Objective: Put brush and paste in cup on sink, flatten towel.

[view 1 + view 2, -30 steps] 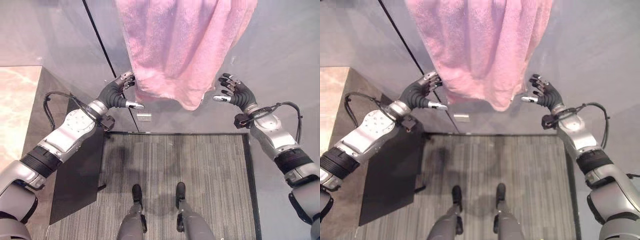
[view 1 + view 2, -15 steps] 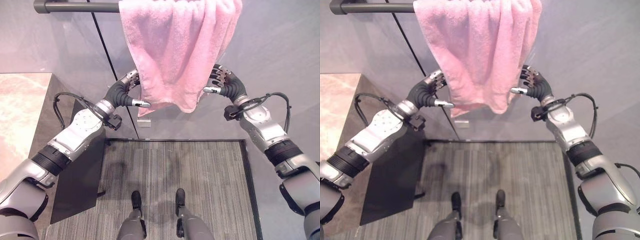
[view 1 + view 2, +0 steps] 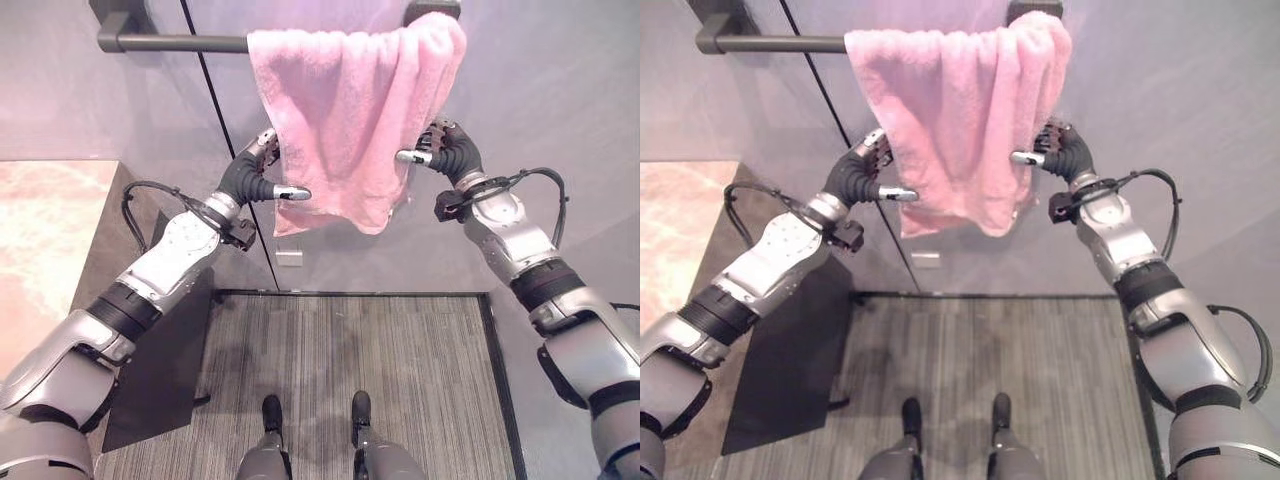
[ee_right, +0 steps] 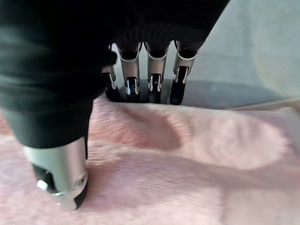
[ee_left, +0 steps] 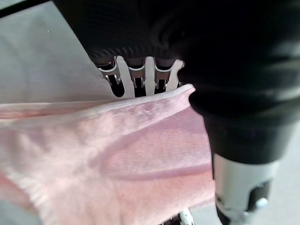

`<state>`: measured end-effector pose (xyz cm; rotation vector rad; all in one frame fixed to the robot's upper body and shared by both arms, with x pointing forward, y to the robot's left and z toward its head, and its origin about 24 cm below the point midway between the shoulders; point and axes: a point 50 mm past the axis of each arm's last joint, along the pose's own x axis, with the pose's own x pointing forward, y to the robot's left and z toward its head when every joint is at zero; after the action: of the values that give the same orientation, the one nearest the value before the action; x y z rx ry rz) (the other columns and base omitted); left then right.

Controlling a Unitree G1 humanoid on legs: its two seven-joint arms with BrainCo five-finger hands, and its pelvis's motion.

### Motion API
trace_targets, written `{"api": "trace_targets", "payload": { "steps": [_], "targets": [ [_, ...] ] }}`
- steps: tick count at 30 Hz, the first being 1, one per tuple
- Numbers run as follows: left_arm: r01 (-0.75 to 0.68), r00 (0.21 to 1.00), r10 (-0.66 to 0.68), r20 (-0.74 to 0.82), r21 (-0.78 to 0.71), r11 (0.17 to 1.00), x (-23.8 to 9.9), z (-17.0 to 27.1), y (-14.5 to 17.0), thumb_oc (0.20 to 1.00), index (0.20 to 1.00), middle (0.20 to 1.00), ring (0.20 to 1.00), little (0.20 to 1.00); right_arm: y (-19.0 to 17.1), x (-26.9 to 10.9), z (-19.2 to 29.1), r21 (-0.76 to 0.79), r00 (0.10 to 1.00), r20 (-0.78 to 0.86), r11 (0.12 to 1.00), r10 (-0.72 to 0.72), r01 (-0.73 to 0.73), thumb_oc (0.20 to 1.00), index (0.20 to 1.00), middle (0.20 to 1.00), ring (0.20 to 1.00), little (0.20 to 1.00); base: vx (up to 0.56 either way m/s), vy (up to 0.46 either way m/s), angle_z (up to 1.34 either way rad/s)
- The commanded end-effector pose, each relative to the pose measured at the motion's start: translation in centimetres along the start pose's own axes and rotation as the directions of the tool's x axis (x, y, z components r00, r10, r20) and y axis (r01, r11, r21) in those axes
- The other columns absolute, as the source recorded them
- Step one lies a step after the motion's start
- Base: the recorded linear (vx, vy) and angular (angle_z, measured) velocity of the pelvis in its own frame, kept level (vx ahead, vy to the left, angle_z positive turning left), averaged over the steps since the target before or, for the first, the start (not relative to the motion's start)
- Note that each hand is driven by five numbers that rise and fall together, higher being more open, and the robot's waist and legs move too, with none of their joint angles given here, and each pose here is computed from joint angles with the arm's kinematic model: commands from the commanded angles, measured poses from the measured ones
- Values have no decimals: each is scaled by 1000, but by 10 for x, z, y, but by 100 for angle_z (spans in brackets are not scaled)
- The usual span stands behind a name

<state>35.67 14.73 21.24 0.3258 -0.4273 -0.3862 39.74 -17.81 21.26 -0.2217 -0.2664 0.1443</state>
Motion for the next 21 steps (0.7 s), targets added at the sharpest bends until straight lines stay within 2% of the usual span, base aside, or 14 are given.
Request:
{"api": "trace_targets", "payload": {
  "steps": [1, 10, 20, 21],
  "targets": [
    [-115, 983, 108, 148, 39, 993, 20, 37, 25, 1000, 1000, 1000, 1000, 1000, 0, 21, 62, 1, 982, 187, 1000, -26, 26, 1000, 1000, 1000, 1000, 1000, 0, 0, 0],
    [-157, 977, 154, 146, 13, 987, 28, 37, 26, 1000, 1000, 1000, 1000, 1000, 7, 25, 69, 3, 979, 201, 1000, -9, 8, 1000, 1000, 1000, 1000, 1000, 0, 0, 0],
    [-232, 961, 235, 146, -38, 972, 36, 39, 31, 1000, 1000, 1000, 1000, 1000, 5, 28, 75, 91, 973, 219, 995, -69, 50, 1000, 1000, 1000, 1000, 1000, 0, 0, 0],
    [-235, 960, 240, 141, -54, 970, 36, 38, 30, 1000, 1000, 1000, 1000, 1000, 3, 27, 73, 95, 974, 211, 994, -78, 59, 884, 884, 884, 884, 884, 0, 0, 0]
  ]
}}
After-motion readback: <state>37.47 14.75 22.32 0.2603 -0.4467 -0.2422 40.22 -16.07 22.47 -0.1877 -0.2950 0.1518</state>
